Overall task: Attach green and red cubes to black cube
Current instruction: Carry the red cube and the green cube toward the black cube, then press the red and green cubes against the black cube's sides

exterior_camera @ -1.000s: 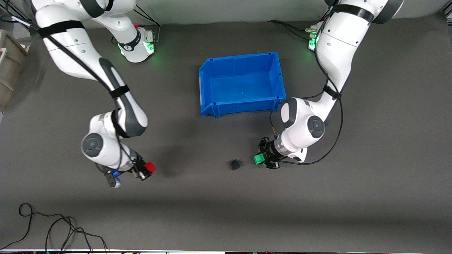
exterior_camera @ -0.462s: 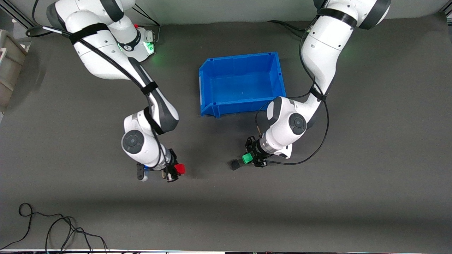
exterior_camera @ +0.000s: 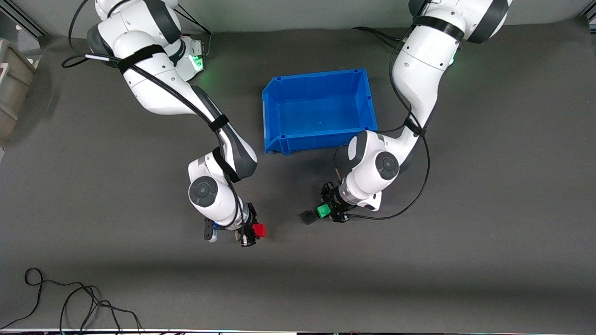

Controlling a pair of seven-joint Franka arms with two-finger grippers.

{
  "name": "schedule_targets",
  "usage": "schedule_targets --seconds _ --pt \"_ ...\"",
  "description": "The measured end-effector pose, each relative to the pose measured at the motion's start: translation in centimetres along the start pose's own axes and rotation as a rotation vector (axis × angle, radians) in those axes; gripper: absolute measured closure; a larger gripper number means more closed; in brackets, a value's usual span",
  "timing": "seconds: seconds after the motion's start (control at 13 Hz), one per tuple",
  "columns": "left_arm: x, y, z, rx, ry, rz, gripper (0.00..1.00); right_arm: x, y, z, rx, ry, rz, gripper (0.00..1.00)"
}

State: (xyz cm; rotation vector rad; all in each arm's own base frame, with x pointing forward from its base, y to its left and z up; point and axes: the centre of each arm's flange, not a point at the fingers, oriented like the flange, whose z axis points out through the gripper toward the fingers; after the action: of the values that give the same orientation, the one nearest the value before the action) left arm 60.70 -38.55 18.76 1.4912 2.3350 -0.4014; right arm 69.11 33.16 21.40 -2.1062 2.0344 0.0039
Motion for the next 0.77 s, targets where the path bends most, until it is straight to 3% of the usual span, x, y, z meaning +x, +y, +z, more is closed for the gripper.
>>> schedule_targets --seconds 0.38,0.77 --pt "-0.9 -1.1 0.6 -0.008 0.021 0.066 0.6 -0.9 -0.5 0.7 0.081 -0.038 0.056 0.61" --pt "-1.2 -1.4 0.7 -0.022 0.045 0.125 0.6 -3.4 0.8 2.3 0.11 -0.066 0.086 0.61"
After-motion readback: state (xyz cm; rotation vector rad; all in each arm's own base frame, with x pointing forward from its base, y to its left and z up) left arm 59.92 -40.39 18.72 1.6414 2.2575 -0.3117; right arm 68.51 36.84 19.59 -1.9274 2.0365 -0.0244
